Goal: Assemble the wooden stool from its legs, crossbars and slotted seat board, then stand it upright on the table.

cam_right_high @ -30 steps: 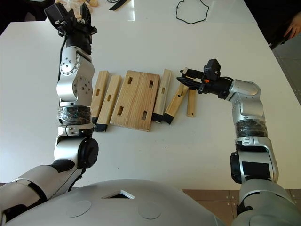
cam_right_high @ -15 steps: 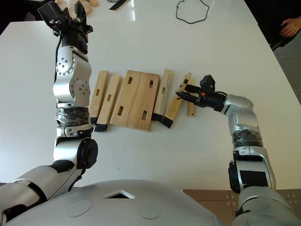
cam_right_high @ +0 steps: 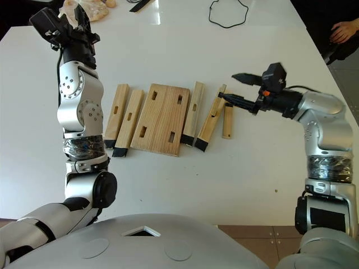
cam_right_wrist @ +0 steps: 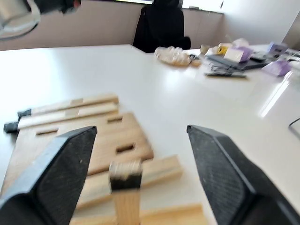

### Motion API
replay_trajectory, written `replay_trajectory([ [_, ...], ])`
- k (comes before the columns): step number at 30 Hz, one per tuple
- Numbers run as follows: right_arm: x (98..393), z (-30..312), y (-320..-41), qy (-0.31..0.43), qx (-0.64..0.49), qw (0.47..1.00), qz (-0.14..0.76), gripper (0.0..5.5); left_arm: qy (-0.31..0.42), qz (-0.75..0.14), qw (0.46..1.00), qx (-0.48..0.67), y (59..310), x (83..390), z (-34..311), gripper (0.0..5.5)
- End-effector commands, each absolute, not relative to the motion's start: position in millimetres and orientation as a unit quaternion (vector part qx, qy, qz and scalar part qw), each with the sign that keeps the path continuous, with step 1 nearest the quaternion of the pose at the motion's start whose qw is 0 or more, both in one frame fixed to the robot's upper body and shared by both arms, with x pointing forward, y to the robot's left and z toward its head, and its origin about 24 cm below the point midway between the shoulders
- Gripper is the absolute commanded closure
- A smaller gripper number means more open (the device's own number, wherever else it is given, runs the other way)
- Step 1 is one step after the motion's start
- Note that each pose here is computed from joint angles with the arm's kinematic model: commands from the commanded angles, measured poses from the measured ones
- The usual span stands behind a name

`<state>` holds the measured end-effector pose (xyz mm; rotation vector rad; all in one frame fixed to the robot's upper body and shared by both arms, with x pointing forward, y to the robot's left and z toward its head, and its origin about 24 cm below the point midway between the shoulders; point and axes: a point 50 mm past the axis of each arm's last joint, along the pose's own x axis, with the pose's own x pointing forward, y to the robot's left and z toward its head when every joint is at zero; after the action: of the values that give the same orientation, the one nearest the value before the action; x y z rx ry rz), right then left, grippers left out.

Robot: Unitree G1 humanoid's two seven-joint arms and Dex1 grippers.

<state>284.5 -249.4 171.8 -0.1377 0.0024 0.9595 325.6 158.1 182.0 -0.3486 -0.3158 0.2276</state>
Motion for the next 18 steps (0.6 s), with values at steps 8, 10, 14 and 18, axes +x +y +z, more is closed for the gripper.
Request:
replay_trajectory([
  [8, 312.7, 156.7, -166.7, -0.032, -0.04, 0.921, 0.387, 1.95, -0.144, 0.088, 0.969, -0.18, 143.1, 340.0, 180.8, 3.14],
  [10, 311.6, 154.1, -166.4, -0.032, -0.037, 0.923, 0.381, 1.95, -0.143, 0.085, 0.969, -0.18, 142.3, 341.8, 181.1, 3.14],
  [14, 311.0, 160.2, -169.6, -0.045, -0.026, 0.927, 0.373, 1.95, -0.14, 0.078, 0.971, -0.179, 140.5, 345.0, 181.0, 3.14],
  [18, 307.8, 176.3, -167.8, -0.072, -0.01, 0.922, 0.381, 1.95, -0.138, 0.078, 0.971, -0.178, 142.2, 346.0, 180.1, 3.14],
])
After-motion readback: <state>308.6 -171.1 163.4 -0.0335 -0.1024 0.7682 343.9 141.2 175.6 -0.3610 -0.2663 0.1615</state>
